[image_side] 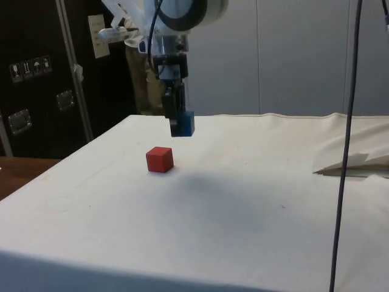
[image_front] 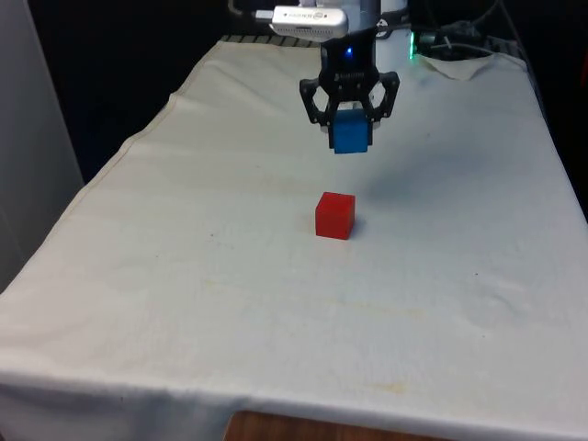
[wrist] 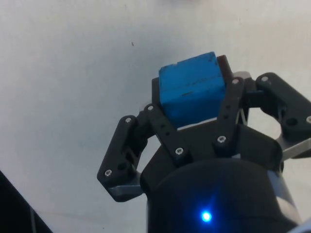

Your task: Stack the two cubes.

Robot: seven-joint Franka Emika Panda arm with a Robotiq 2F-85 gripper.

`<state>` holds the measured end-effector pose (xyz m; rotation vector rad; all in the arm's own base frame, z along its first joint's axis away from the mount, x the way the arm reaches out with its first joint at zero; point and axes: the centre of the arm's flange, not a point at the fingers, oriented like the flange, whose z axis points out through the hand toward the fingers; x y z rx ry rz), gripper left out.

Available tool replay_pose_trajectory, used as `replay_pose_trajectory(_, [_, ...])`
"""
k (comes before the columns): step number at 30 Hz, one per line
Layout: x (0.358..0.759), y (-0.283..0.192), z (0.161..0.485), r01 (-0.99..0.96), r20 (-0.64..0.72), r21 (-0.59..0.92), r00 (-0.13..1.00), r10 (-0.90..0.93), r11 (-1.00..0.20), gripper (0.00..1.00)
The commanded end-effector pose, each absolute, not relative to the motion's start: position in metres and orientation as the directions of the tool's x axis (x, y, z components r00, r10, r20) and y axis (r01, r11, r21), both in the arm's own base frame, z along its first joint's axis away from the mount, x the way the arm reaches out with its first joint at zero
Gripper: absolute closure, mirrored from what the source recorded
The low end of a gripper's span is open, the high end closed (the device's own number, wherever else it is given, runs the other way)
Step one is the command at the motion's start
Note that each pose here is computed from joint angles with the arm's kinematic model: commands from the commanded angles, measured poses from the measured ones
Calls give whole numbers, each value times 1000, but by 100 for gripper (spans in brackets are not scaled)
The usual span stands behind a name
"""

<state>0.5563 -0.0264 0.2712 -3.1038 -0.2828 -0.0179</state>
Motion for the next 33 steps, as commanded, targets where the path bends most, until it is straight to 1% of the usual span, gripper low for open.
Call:
replay_pose_trajectory(1, [555,-26,273,180,15,-22,984,180,-983,98])
replay_pose_trajectory(11, [562,-27,272,181,20,-20,983,180,-983,98])
replay_pose_trajectory(17, [585,-33,264,170,23,-18,985,170,-985,98])
replay_pose_trajectory(20, [588,-34,262,170,26,-9,985,170,-985,98])
replay_pose_trajectory(22, [598,-37,257,166,26,-15,986,165,-986,98])
replay_pose_trajectory(33, [622,-46,241,150,29,-6,988,149,-989,98])
